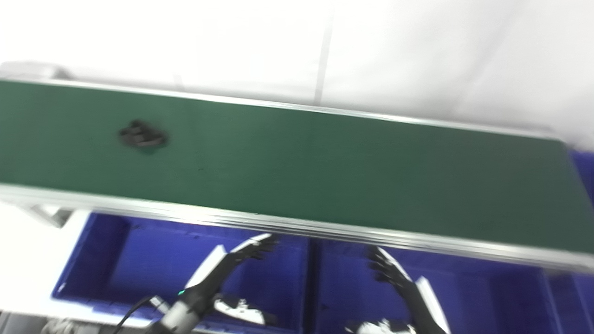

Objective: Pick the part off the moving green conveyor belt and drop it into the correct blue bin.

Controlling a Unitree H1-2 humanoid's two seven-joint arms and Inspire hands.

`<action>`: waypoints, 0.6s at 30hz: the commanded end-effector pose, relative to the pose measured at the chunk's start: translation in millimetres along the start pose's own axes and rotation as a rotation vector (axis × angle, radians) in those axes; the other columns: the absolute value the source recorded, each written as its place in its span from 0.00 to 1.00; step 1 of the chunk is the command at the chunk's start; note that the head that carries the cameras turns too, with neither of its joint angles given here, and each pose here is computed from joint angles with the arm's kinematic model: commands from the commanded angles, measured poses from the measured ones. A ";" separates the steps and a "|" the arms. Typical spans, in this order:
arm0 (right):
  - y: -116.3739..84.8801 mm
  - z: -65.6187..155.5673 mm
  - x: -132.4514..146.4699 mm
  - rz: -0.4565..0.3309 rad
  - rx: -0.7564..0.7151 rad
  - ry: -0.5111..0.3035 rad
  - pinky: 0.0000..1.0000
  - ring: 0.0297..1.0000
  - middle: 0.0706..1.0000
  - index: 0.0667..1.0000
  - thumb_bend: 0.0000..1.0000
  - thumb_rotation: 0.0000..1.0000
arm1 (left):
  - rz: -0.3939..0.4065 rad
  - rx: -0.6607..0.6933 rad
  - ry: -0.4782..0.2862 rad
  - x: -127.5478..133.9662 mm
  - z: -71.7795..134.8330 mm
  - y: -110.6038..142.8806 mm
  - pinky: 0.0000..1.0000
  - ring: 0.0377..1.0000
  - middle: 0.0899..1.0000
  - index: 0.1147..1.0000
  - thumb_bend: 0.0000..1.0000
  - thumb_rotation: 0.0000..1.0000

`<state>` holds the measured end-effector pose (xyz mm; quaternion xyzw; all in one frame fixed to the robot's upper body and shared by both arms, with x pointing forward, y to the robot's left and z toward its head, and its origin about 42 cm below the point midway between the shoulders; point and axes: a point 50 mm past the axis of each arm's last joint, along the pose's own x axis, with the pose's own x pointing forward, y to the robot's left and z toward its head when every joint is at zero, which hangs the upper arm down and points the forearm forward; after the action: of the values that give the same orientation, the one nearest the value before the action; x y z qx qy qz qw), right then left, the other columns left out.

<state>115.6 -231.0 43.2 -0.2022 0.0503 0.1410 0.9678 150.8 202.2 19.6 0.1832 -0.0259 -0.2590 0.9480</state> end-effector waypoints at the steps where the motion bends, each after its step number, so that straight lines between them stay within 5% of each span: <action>1: -3.5 3.5 -2.4 -0.022 -0.009 -0.062 0.80 0.84 0.87 0.91 0.91 0.30 | 0.031 0.009 -0.052 4.1 6.2 -2.0 0.76 0.81 0.84 0.84 0.85 0.33; 10: -1.1 0.8 -2.2 -0.024 -0.001 -0.055 0.79 0.85 0.87 0.91 0.91 0.23 | 0.046 0.024 -0.053 5.7 3.0 -5.5 0.74 0.79 0.82 0.83 0.87 0.30; 18: 2.4 -5.6 -0.4 -0.022 0.002 -0.063 0.77 0.83 0.86 0.89 0.92 0.28 | 0.051 0.053 -0.046 4.2 -2.7 -5.5 0.72 0.78 0.81 0.82 0.89 0.31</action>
<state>110.0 -233.3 30.1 -0.2060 0.0588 0.1395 0.9668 147.4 197.0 7.6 0.2055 -0.0292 -0.2414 0.9480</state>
